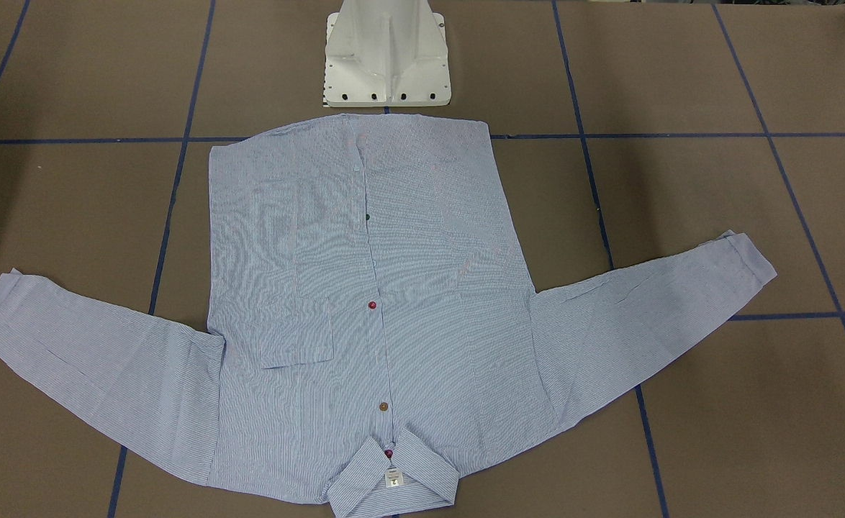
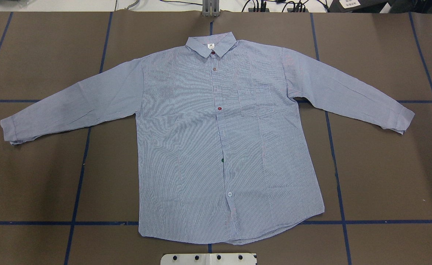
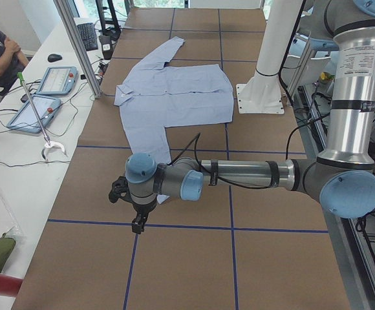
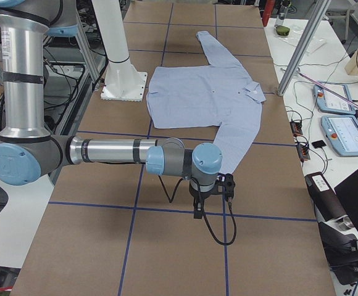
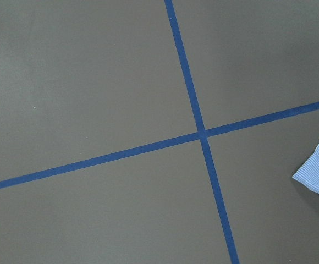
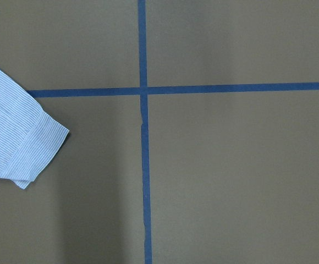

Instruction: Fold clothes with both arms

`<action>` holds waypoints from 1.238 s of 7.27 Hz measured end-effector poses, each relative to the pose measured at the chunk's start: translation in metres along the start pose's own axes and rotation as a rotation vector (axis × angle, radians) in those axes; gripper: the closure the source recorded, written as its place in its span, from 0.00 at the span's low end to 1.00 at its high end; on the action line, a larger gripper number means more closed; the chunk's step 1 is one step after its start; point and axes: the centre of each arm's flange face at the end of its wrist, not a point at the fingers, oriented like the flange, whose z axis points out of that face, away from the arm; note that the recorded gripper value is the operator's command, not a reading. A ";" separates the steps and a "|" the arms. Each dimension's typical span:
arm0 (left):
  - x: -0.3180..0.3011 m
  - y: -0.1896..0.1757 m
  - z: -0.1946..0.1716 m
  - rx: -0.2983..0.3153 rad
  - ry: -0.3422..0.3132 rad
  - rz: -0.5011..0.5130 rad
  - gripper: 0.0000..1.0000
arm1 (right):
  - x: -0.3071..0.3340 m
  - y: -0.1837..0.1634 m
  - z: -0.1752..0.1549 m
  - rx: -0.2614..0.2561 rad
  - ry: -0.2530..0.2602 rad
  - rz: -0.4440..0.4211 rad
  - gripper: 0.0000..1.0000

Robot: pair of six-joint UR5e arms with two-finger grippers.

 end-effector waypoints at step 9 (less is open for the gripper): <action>0.039 -0.029 -0.032 0.151 0.012 0.159 0.00 | -0.100 -0.047 0.120 0.091 -0.119 -0.270 0.00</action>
